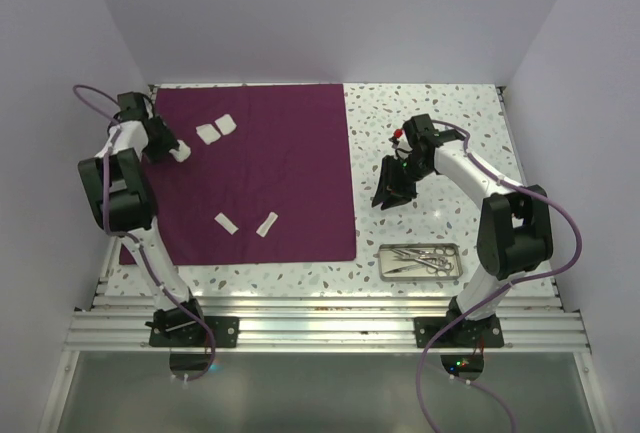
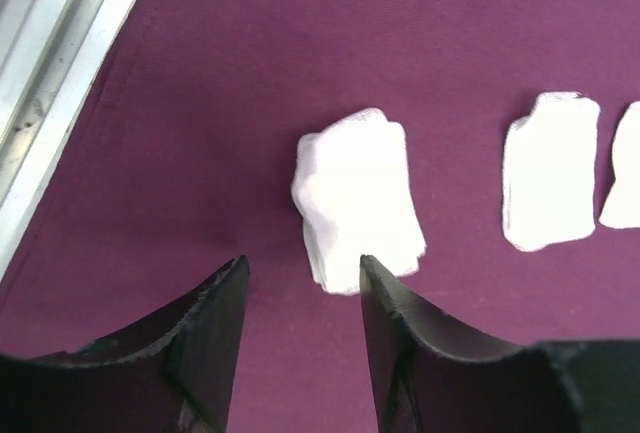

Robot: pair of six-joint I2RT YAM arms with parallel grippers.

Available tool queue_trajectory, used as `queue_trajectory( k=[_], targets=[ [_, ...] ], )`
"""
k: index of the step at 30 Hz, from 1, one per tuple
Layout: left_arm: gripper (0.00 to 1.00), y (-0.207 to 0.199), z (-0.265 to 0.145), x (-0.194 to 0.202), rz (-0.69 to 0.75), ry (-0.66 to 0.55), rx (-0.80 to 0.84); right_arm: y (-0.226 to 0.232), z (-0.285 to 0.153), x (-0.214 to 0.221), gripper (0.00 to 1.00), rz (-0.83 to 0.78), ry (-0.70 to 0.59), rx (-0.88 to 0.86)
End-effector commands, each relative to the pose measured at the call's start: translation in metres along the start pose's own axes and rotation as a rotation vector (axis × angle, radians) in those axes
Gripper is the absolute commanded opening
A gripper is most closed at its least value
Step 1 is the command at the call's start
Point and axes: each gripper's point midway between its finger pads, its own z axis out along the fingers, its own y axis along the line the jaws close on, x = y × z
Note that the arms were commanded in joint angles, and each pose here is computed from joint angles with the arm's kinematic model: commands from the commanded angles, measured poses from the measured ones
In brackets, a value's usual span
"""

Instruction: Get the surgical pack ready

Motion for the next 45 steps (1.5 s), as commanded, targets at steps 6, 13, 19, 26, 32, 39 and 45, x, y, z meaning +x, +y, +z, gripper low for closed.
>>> queue_trajectory(
  k=[6, 13, 19, 26, 32, 39, 45],
  targets=[
    [0.57, -0.055, -0.033, -0.018, 0.239, -0.126, -0.154, 0.011, -0.008, 0.003, 0.34, -0.021, -0.011, -0.044],
    [0.59, -0.058, -0.021, -0.007, 0.296, -0.116, -0.347, 0.007, -0.010, 0.010, 0.34, -0.023, -0.001, -0.032],
    [0.57, -0.052, -0.011, 0.002, 0.345, -0.107, -0.437, 0.007, -0.008, 0.009, 0.34, -0.026, 0.005, -0.032],
    [0.55, -0.048, 0.003, 0.006, 0.384, -0.108, -0.469, 0.008, -0.007, 0.006, 0.34, -0.023, 0.005, -0.036],
    [0.52, -0.048, 0.008, -0.001, 0.409, -0.125, -0.489, 0.009, -0.003, 0.003, 0.34, -0.016, 0.007, -0.037],
    [0.46, -0.047, 0.018, 0.001, 0.424, -0.114, -0.493, 0.010, -0.002, 0.000, 0.34, -0.013, 0.008, -0.042],
    [0.38, -0.047, 0.021, -0.002, 0.428, -0.121, -0.498, 0.009, -0.002, 0.000, 0.34, -0.011, 0.010, -0.038]
  ],
)
